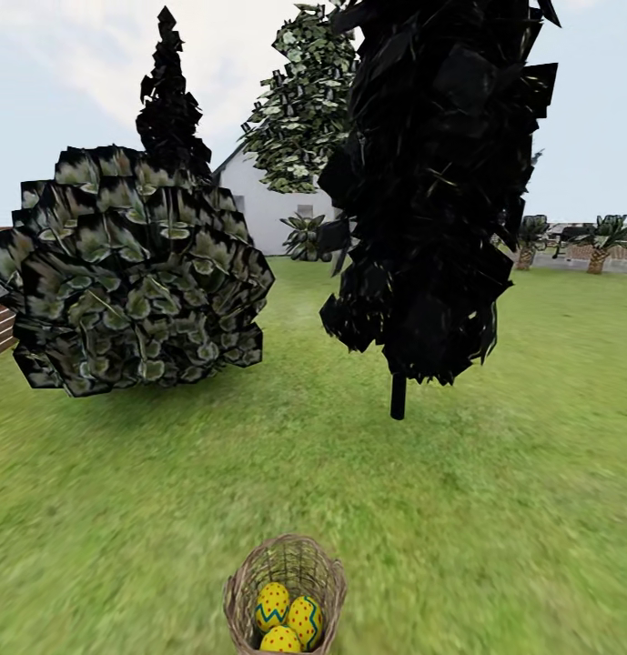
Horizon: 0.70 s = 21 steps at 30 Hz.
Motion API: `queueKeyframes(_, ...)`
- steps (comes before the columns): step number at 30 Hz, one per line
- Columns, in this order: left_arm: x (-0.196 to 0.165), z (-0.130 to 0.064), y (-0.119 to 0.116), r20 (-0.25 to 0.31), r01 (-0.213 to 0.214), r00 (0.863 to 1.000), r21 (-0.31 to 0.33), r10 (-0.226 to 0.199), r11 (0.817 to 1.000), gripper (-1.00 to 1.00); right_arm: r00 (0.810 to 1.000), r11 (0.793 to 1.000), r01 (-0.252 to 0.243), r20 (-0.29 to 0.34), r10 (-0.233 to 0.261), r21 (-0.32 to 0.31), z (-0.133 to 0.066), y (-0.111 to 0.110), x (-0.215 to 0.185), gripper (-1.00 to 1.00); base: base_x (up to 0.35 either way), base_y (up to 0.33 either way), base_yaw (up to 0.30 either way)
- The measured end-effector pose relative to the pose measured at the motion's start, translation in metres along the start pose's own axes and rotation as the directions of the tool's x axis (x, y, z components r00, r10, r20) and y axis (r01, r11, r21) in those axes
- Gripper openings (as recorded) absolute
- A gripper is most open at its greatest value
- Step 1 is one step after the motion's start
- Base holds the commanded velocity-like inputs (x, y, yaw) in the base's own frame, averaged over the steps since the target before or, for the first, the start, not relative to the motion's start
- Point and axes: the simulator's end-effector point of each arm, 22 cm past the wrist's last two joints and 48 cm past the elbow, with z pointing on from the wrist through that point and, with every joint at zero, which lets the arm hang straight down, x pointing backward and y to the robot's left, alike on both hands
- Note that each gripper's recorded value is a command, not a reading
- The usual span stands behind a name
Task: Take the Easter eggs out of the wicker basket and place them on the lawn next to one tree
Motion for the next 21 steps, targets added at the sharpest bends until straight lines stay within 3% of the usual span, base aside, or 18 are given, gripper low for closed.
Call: queueKeyframes(21, 0.001, 0.0, 0.0, -0.005, 0.001, 1.0, -0.001, -0.001, 1.0, 1.0, 1.0, 1.0, -0.02, 0.02, 0.021, -0.013, 0.001, 0.014, -0.009, 1.0, 0.0, -0.011, 0.0)
